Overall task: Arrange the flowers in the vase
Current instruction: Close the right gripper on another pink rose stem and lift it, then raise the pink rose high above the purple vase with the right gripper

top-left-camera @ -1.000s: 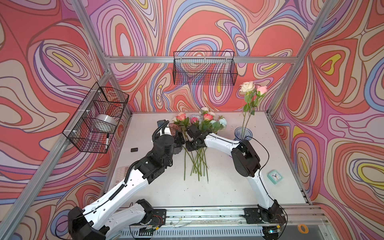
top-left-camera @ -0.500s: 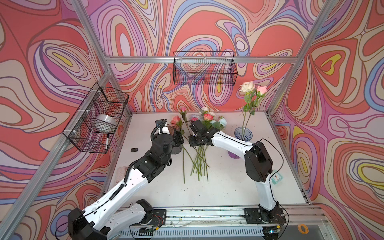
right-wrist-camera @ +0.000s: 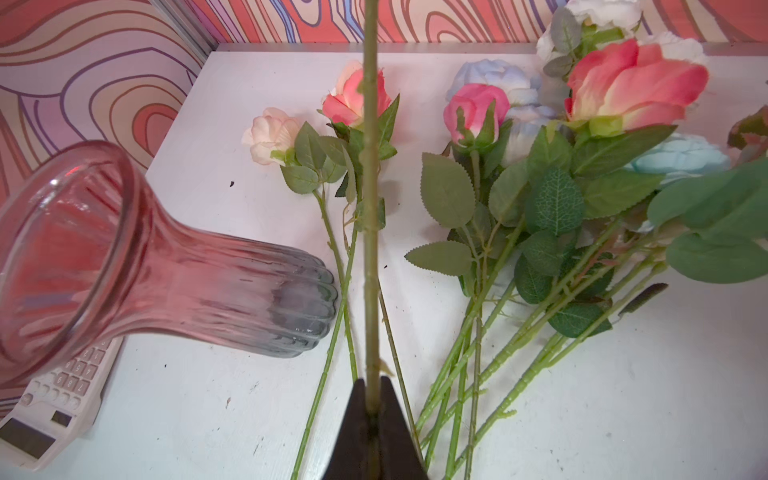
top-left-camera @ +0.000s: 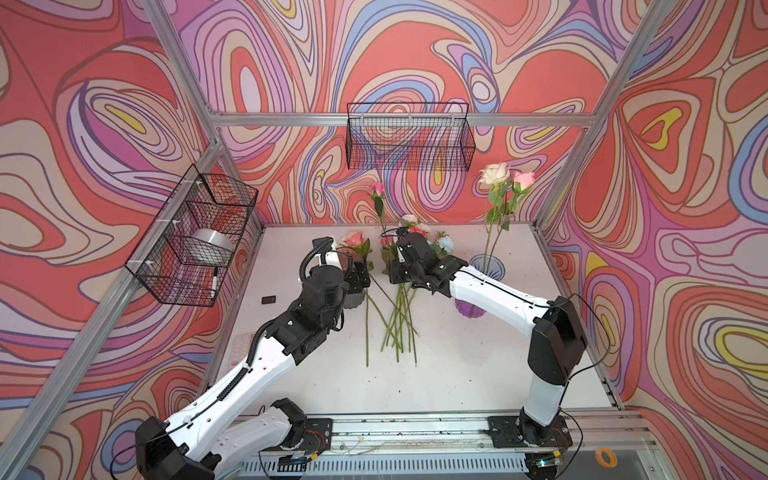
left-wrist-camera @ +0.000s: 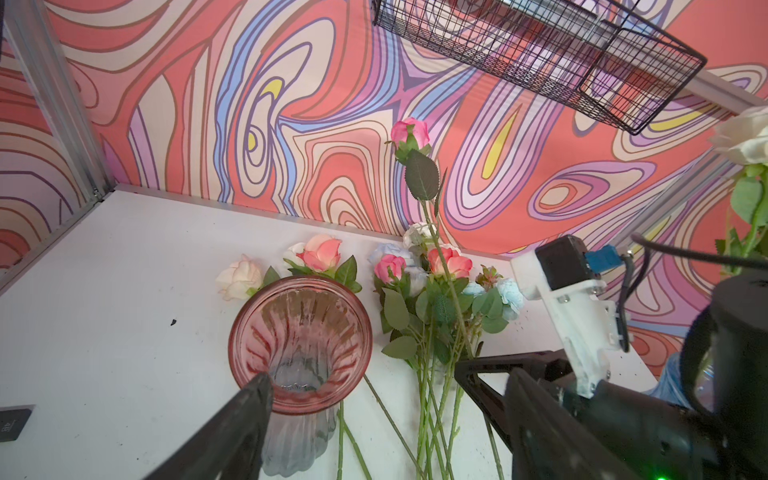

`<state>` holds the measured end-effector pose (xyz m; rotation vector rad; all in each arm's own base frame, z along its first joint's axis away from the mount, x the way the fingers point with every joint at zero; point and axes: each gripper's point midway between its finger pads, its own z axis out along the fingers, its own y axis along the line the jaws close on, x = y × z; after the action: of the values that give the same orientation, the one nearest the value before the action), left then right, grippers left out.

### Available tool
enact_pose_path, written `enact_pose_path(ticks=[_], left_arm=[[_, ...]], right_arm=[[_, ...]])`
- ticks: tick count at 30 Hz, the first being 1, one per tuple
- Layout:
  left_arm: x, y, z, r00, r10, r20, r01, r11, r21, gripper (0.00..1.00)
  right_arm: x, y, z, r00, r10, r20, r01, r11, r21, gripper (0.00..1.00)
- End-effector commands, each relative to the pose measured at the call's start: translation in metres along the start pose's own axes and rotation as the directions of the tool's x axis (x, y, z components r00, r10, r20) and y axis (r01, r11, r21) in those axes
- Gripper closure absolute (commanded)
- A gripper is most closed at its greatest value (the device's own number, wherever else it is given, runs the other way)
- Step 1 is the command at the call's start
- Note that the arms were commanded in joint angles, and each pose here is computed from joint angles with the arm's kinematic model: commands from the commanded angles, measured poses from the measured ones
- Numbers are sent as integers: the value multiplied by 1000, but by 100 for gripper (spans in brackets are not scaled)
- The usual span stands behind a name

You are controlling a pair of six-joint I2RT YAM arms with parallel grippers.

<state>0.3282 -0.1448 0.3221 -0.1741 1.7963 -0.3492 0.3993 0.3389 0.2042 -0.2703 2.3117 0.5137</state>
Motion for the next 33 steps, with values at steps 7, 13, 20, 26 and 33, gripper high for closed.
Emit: enact_pose_path(ticks=[7,13,20,26,33], left_arm=[[-24,-7,-15,996,-10,89,4,997,72,12],[-36,-3,-26,986,-37,162,22,995,92,9],[-36,-15,-31,979,-63,195,24,980,197,8],[-20,-57,-31,988,-73,133,10,906,422,5],[13,-112,-31,997,-38,-69,74,749,658,7]], right_arm=[[-15,19,-73,988,-133,76,142,982,-127,100],[-20,26,-119,953,-273,134,293,944,-155,100],[-57,23,-164,889,-285,358,336,938,-89,100],[-95,9,-195,781,-255,571,288,957,34,100],[-140,-23,-244,592,-292,751,142,955,259,100]])
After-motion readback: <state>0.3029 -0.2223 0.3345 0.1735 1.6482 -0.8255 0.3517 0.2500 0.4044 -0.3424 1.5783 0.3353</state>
